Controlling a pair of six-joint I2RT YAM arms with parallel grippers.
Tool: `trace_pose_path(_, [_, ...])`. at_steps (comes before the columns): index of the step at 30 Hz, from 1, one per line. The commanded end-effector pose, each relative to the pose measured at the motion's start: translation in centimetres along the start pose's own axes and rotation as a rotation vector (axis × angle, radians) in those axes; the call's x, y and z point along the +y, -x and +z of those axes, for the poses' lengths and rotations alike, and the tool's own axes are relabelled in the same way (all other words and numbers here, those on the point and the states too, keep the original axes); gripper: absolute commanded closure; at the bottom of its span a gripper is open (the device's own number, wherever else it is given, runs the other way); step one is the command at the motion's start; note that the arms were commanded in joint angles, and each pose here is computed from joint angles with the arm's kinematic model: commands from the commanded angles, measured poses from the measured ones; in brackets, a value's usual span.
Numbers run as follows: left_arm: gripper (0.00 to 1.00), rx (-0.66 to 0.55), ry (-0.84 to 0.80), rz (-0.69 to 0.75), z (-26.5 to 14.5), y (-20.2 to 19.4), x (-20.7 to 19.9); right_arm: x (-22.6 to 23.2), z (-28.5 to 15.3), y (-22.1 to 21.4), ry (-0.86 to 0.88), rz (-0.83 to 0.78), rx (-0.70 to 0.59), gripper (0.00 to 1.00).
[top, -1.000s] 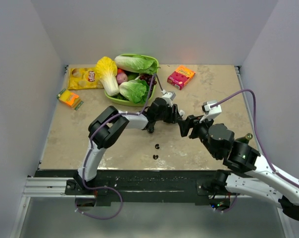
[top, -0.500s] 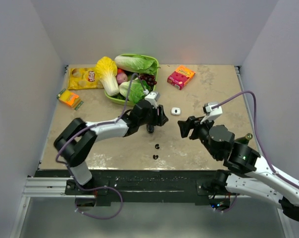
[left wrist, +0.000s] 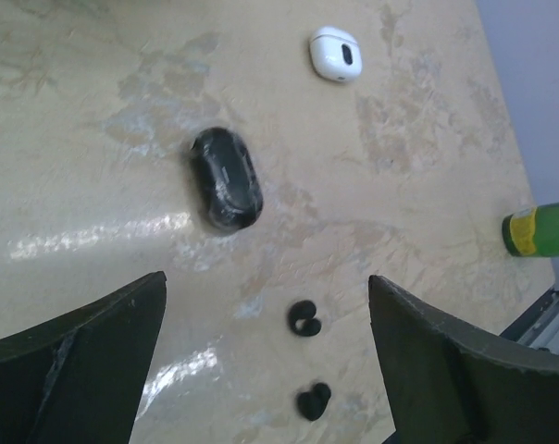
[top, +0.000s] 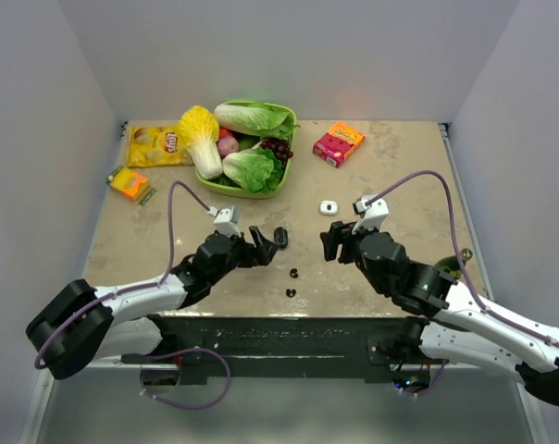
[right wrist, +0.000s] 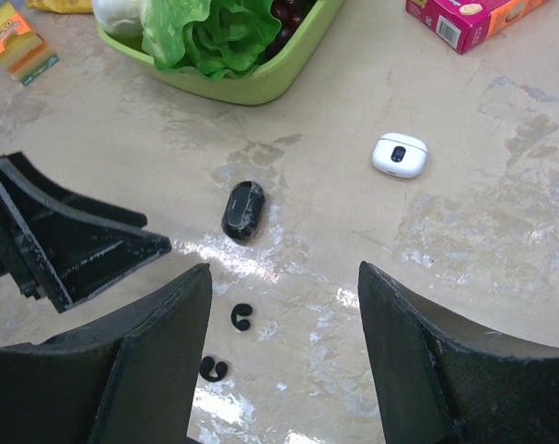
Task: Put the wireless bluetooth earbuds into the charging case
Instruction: Place the charging case at the center of the board, then pick up the charging case at the center of the board.
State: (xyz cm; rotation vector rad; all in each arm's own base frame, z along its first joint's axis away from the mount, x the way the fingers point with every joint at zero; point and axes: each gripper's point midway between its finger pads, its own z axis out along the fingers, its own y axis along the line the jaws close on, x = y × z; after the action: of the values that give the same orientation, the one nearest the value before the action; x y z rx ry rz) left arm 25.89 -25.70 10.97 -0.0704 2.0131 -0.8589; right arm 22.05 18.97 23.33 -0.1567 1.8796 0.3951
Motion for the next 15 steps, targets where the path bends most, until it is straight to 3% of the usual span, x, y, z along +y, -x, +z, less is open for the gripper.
trace_pose_path(1, [0.07, -0.102, -0.091, -0.025, -1.0, 2.7, -2.0, 0.9, 0.6, 0.7, 0.019, 0.041, -0.035, 0.33])
trace_pose_path(8, [0.10, -0.002, -0.032, 0.030, -0.2, 0.0, -0.2, 2.3, 2.4, -2.3, 0.031, -0.003, 0.085, 0.36])
trace_pose_path(15, [0.48, 0.067, 0.116, 0.088, 1.7, -1.5, 2.6, 2.4, 2.8, -4.1, 0.039, 0.008, 0.118, 0.44])
